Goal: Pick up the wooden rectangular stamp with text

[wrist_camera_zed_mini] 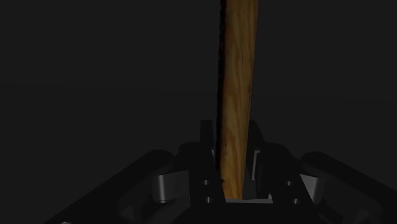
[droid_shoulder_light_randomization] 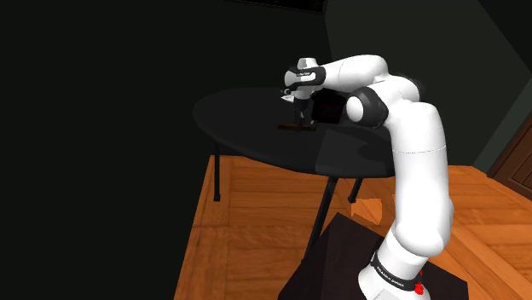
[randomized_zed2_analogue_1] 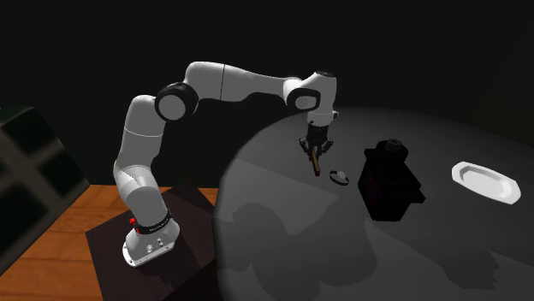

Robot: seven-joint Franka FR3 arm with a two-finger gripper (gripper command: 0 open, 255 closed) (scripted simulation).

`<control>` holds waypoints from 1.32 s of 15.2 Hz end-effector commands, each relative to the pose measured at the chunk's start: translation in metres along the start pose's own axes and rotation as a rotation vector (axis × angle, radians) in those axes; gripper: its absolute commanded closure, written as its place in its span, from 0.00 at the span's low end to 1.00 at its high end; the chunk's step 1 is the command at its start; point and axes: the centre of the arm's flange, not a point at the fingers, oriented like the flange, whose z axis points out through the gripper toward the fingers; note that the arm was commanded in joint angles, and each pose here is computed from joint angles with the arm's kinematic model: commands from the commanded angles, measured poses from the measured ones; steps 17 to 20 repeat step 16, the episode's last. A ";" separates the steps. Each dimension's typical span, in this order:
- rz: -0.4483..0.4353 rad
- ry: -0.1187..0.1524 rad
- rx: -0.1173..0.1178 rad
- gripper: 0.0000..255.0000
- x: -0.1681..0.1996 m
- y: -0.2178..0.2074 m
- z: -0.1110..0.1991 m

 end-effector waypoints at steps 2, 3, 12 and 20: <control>0.001 -0.002 0.001 1.00 -0.001 0.001 -0.010; 0.001 -0.002 0.001 1.00 -0.001 0.001 -0.016; 0.001 -0.002 0.001 1.00 -0.003 0.002 -0.063; 0.001 -0.002 0.001 1.00 -0.003 0.002 -0.074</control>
